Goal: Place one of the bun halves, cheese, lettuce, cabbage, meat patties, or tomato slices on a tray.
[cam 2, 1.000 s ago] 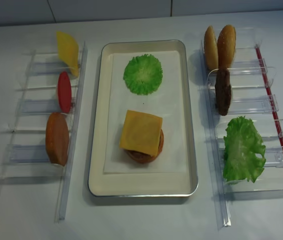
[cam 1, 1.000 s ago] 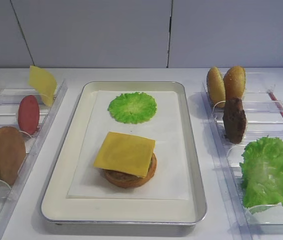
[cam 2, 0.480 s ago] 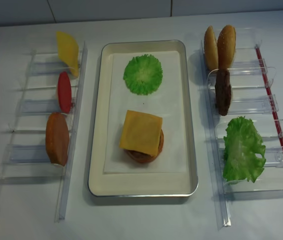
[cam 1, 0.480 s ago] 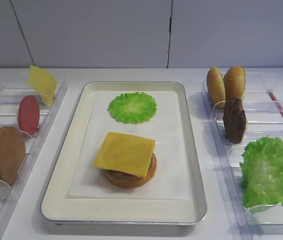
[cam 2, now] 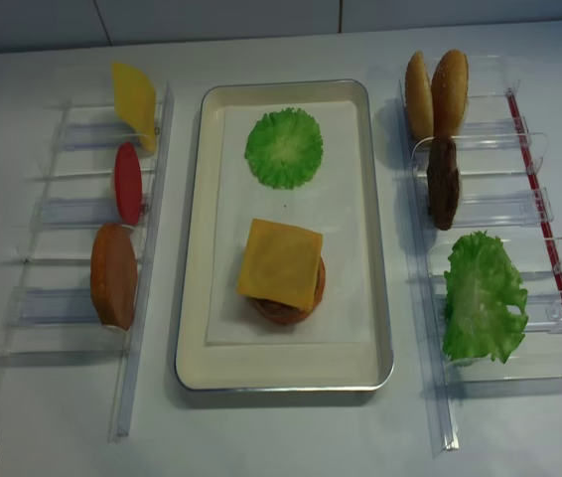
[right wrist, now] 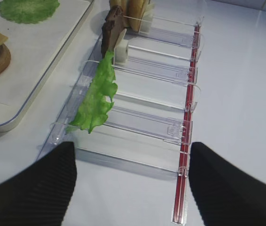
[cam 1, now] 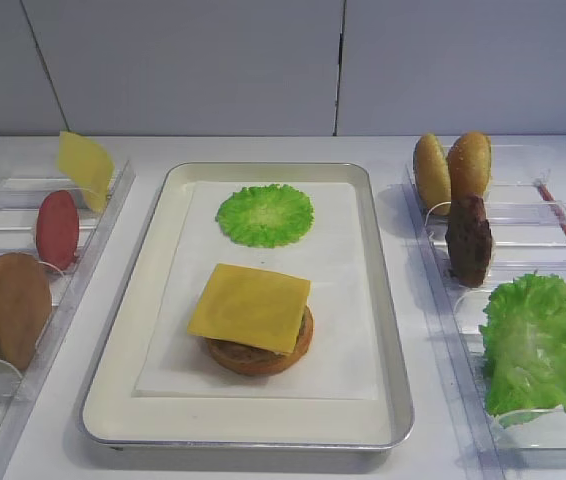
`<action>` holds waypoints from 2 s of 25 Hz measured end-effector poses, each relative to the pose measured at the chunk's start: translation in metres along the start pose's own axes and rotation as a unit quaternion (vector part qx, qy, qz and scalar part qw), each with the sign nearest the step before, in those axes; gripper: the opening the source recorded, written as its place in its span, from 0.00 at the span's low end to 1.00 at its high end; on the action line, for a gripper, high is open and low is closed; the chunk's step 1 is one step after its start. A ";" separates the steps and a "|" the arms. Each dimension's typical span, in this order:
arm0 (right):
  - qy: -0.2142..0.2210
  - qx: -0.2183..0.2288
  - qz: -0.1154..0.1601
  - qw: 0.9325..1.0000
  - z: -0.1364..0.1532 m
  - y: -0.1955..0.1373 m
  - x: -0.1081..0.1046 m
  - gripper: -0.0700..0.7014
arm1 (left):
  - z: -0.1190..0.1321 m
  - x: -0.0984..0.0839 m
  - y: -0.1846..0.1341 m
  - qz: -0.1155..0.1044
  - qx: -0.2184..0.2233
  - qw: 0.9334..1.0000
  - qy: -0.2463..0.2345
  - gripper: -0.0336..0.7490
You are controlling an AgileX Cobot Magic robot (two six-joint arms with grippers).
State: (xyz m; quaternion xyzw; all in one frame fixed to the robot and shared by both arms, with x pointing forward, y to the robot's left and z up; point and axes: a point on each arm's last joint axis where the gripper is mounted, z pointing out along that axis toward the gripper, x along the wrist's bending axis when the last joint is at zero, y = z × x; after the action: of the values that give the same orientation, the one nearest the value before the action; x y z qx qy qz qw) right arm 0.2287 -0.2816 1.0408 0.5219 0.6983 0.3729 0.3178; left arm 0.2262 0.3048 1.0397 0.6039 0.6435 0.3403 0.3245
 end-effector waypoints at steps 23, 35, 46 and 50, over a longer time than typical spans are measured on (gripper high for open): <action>0.000 0.000 -0.001 1.000 0.000 0.000 0.000 0.76 | 0.000 0.000 0.000 0.000 0.000 1.000 0.000 0.65; 0.000 0.000 -0.001 1.000 0.000 0.000 0.000 0.76 | 0.000 0.000 0.000 0.000 -0.001 1.000 0.000 0.65; 0.000 0.000 -0.001 1.000 0.000 0.000 0.000 0.76 | 0.000 0.000 0.000 0.000 -0.001 1.000 0.000 0.65; 0.000 0.000 -0.001 1.000 0.000 0.000 0.000 0.76 | 0.000 0.000 0.000 0.000 -0.001 1.000 0.000 0.65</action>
State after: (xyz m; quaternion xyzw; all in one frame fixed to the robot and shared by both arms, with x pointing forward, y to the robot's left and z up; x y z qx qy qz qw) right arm 0.2287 -0.2816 1.0408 0.5212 0.6988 0.3726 0.3182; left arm 0.2263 0.3048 1.0398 0.6037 0.6432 0.3409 0.3250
